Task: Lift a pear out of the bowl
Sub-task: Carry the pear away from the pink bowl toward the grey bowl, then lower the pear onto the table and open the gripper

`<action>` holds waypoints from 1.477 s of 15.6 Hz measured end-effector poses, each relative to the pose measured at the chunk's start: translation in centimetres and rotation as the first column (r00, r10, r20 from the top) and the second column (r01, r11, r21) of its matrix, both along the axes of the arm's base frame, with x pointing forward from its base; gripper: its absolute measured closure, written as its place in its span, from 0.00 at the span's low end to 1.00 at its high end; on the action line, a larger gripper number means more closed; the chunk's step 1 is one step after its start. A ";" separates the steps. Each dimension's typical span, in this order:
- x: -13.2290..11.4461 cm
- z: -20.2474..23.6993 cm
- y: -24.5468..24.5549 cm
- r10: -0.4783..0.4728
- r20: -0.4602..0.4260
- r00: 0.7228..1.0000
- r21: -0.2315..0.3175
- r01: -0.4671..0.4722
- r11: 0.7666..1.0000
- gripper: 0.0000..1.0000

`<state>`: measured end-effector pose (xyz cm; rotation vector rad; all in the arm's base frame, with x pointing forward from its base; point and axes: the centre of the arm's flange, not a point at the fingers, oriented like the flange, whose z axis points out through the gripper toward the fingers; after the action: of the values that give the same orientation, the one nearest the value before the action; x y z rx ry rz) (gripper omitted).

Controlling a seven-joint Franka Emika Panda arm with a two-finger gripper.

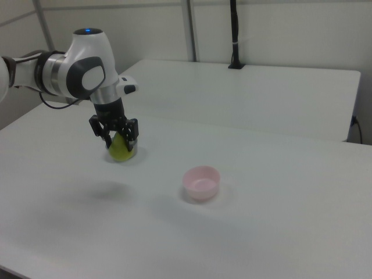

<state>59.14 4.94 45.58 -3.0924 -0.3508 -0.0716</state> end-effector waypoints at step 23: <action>1.6 -11.4 1.2 -0.001 -0.123 0.992 -0.148 -0.018 0.989 0.02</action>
<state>60.74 6.13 34.15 -3.2215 -0.3810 0.1511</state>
